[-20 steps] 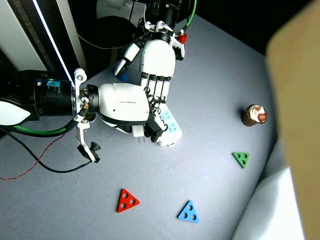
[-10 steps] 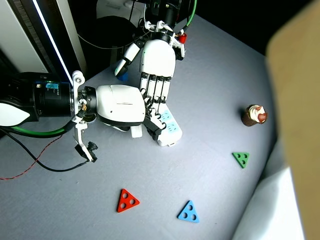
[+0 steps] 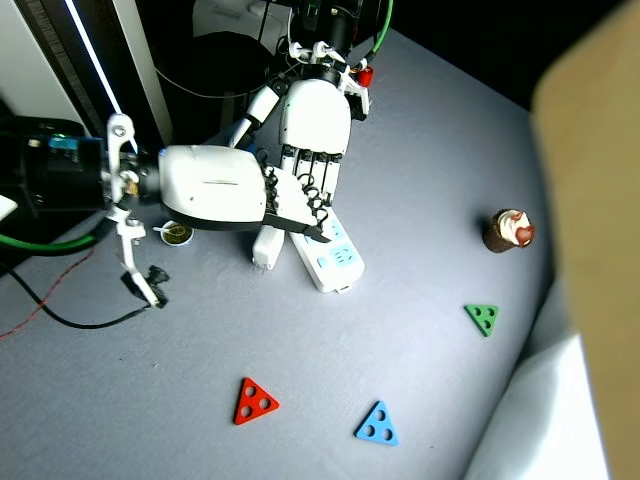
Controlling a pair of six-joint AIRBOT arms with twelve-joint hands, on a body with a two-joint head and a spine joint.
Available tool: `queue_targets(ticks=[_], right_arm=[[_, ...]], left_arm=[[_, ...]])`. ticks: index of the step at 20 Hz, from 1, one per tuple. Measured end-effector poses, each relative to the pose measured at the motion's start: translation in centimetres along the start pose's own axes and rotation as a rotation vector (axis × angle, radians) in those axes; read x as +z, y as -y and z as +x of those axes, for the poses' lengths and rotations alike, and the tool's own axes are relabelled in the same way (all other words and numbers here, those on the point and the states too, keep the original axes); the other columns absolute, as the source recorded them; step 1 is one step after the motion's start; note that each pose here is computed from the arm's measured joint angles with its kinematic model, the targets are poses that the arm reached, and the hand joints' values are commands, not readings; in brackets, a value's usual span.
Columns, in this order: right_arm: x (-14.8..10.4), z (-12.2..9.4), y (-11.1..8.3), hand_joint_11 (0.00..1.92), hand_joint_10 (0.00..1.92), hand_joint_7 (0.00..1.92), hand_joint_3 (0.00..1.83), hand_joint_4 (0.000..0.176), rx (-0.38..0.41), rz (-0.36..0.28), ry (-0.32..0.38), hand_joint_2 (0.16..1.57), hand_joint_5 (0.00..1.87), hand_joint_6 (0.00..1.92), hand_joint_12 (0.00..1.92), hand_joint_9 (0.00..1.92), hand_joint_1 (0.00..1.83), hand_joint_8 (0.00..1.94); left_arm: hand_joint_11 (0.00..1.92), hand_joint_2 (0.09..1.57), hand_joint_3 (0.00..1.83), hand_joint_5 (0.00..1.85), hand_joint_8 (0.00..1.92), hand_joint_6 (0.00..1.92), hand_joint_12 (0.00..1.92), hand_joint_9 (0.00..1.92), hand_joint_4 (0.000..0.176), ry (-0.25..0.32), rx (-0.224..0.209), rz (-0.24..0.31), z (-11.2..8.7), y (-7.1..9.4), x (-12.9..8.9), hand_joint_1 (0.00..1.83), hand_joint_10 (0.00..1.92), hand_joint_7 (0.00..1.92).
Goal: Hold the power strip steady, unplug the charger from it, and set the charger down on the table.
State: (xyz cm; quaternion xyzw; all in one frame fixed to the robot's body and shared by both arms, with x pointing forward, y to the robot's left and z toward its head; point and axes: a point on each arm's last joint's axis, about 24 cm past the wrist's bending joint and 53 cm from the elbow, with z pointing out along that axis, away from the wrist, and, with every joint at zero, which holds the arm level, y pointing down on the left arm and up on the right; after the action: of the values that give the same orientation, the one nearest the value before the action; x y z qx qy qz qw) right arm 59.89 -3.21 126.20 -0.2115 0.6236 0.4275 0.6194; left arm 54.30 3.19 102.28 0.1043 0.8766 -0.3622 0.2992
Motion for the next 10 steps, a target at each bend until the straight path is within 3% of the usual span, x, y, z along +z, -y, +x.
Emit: queue_targets(ticks=[2,4,10], right_arm=[[-0.9,-0.6,-0.3,0.31,0.01,0.35,0.0,0.0,-0.005,0.003,0.007,0.89,0.27,0.01,0.11,0.36,0.4,0.01],[-2.1,-1.6,-0.3,0.29,0.0,0.3,0.01,0.0,-0.015,0.011,0.027,0.93,0.22,0.0,0.09,0.31,0.17,0.0],[-4.6,-2.9,-0.3,0.29,0.01,0.32,0.02,0.0,-0.047,0.042,0.031,0.98,0.24,0.01,0.09,0.34,0.06,0.01]], left_arm=[[0.15,1.16,0.0,0.11,0.01,0.01,0.02,0.13,0.0,0.0,-0.002,-0.003,-0.2,0.0,0.0,0.0,0.01,0.15],[0.16,1.16,0.0,0.12,0.01,0.01,0.02,0.15,0.0,0.002,-0.005,-0.008,-0.4,0.0,-0.2,0.0,0.01,0.16],[0.18,1.16,0.0,0.12,0.0,0.01,0.02,0.15,0.0,0.018,-0.003,-0.017,-1.8,0.3,-0.8,0.01,0.01,0.15]])
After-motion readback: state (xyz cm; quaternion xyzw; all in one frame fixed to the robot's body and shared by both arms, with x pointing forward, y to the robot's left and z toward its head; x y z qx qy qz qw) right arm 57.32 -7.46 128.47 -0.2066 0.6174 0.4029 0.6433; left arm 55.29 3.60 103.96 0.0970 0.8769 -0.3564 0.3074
